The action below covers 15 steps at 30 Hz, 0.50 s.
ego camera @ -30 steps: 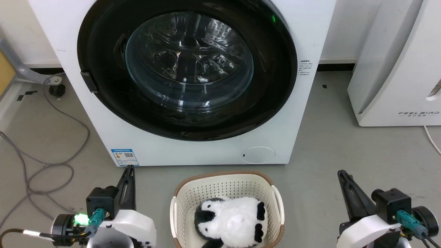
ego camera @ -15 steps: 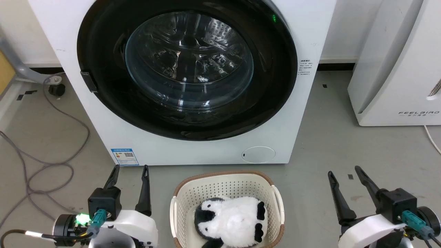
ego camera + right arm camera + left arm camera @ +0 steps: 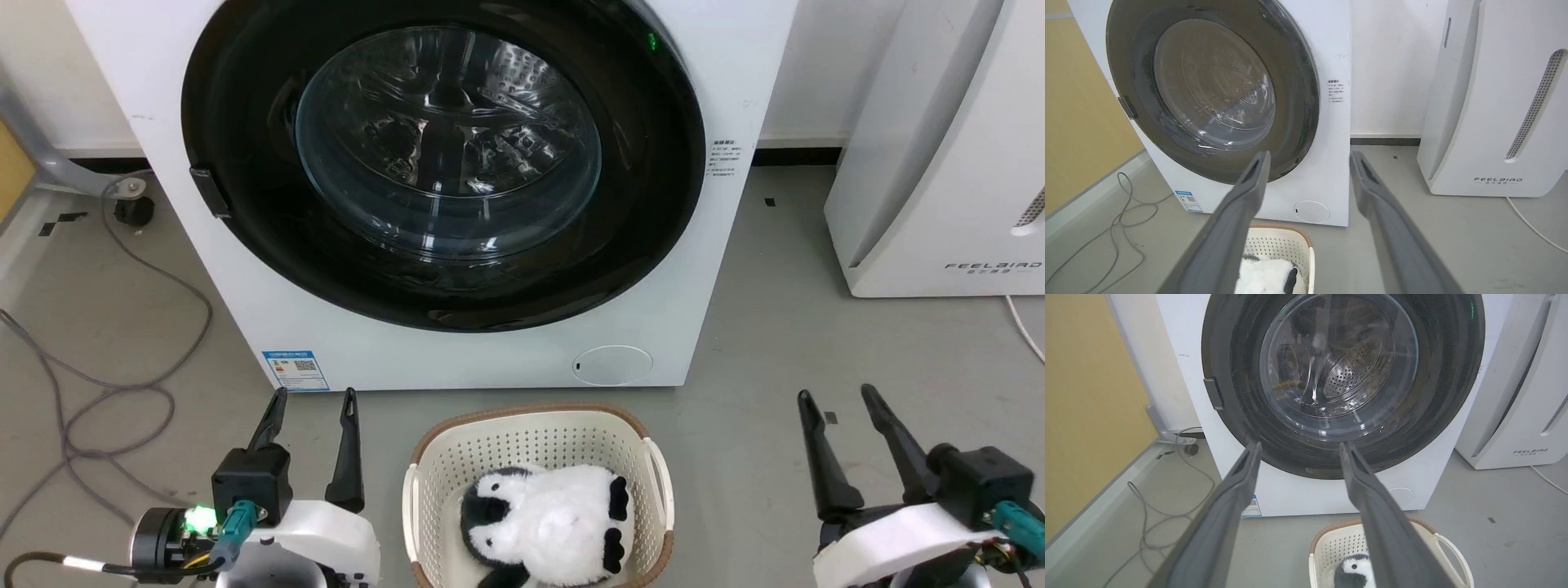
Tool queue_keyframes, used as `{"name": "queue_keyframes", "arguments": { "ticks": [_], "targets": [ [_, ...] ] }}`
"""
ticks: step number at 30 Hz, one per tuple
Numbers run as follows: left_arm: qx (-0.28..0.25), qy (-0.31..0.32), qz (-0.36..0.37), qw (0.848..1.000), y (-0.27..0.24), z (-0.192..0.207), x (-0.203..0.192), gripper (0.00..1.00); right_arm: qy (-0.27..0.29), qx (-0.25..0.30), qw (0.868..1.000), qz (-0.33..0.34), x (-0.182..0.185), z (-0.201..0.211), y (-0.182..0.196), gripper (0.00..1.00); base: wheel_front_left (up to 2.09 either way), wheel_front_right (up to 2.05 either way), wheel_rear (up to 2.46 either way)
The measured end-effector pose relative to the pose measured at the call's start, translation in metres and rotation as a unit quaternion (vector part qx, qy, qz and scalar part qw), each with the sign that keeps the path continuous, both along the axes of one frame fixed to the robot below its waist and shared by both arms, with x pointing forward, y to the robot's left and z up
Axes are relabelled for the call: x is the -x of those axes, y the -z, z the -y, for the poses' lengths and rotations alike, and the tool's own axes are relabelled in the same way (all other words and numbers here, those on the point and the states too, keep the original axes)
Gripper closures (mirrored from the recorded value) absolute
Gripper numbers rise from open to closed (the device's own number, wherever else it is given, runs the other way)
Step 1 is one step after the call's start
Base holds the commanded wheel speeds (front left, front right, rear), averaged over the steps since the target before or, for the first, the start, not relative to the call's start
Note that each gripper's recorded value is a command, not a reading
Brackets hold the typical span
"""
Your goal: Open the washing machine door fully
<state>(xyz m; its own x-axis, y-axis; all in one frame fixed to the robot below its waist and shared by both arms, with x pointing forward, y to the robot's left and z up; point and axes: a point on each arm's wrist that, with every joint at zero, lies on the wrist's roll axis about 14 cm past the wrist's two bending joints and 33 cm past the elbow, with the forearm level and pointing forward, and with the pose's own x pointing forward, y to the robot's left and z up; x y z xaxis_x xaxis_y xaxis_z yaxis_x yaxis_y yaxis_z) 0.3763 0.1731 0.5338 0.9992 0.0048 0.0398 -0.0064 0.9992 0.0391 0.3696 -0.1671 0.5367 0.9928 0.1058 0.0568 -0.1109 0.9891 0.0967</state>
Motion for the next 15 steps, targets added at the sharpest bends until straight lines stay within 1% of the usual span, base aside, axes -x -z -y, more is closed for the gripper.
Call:
{"name": "queue_keyframes", "arguments": {
  "ticks": [7,8,9,10,15],
  "targets": [
    [0.001,0.000,0.005,1.000,-0.0008,0.0014,0.0002,0.00,0.005,-0.066,0.998,0.008,-0.0004,0.0043,-0.0037,0.00,0.00,0.00,0.00],
    [0.001,0.000,0.005,1.000,-0.0007,0.0016,0.0003,0.00,0.005,-0.076,0.997,0.010,-0.0004,0.0047,-0.0044,0.04,0.00,0.00,0.00],
    [0.001,0.000,0.006,1.000,-0.0008,0.0021,0.0003,0.00,0.005,-0.087,0.996,0.011,-0.0005,0.0051,-0.0051,0.82,0.00,0.00,0.00],
    [0.001,0.000,0.008,1.000,-0.0010,0.0022,0.0004,0.00,0.005,-0.098,0.995,0.012,-0.0005,0.0052,-0.0056,1.00,0.00,0.00,0.00],
    [0.005,-0.001,0.010,1.000,-0.0011,0.0030,0.0006,0.00,0.005,-0.164,0.986,0.016,-0.0008,0.0063,-0.0073,1.00,0.00,0.00,0.00]
  ]
}}
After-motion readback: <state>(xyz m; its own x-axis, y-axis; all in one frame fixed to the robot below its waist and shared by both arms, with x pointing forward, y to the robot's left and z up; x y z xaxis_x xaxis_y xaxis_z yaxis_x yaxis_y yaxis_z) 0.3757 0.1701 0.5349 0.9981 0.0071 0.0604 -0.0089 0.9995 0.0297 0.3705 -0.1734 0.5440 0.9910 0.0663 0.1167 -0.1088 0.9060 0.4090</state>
